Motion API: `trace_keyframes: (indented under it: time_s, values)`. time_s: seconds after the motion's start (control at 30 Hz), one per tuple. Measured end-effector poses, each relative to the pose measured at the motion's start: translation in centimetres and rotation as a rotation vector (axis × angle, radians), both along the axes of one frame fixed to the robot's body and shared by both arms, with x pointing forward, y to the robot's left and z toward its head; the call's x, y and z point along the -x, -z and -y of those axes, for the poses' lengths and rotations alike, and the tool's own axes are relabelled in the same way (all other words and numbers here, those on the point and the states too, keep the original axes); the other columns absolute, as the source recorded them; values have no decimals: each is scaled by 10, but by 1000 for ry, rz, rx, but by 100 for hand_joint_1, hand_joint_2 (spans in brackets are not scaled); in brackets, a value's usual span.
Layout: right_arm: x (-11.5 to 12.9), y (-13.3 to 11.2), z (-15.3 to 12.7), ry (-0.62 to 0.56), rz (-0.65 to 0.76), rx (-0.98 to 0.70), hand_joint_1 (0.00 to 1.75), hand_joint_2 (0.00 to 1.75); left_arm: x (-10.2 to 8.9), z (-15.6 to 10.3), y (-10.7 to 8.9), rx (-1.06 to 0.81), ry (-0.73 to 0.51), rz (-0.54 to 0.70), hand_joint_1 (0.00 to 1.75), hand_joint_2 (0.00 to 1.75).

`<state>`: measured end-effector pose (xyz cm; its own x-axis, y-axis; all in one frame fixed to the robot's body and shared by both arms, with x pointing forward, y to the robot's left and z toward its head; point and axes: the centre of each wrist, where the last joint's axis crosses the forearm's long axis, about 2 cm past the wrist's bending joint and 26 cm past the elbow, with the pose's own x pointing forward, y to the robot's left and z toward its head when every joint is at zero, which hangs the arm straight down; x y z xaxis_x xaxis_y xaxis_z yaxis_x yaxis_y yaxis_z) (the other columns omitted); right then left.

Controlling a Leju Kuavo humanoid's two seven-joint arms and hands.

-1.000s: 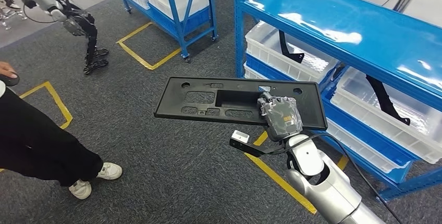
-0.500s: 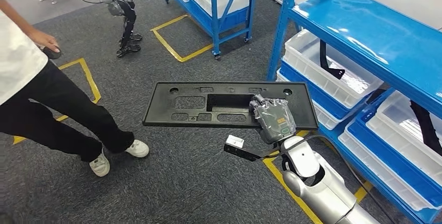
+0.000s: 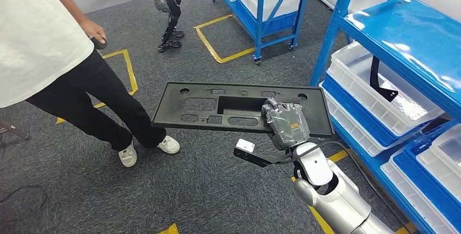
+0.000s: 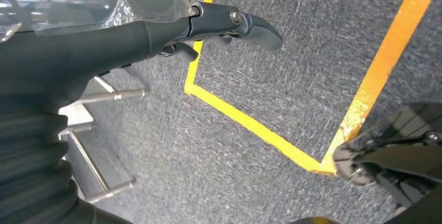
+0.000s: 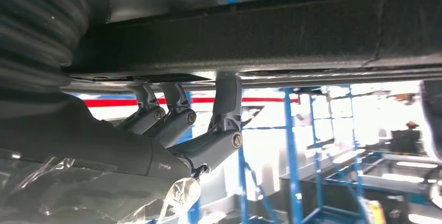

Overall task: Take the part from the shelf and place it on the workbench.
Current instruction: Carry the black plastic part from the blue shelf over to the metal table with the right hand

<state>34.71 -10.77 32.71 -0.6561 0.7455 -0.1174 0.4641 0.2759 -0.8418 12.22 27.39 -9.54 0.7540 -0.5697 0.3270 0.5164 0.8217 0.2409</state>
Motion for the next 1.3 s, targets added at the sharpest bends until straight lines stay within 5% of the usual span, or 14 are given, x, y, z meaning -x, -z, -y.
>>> trace_keyframes:
  time_s: [1.3]
  values:
    - [6,19,7,29,-65,-2,175,175,-11,-5,-3,-54,98,-9,0,175]
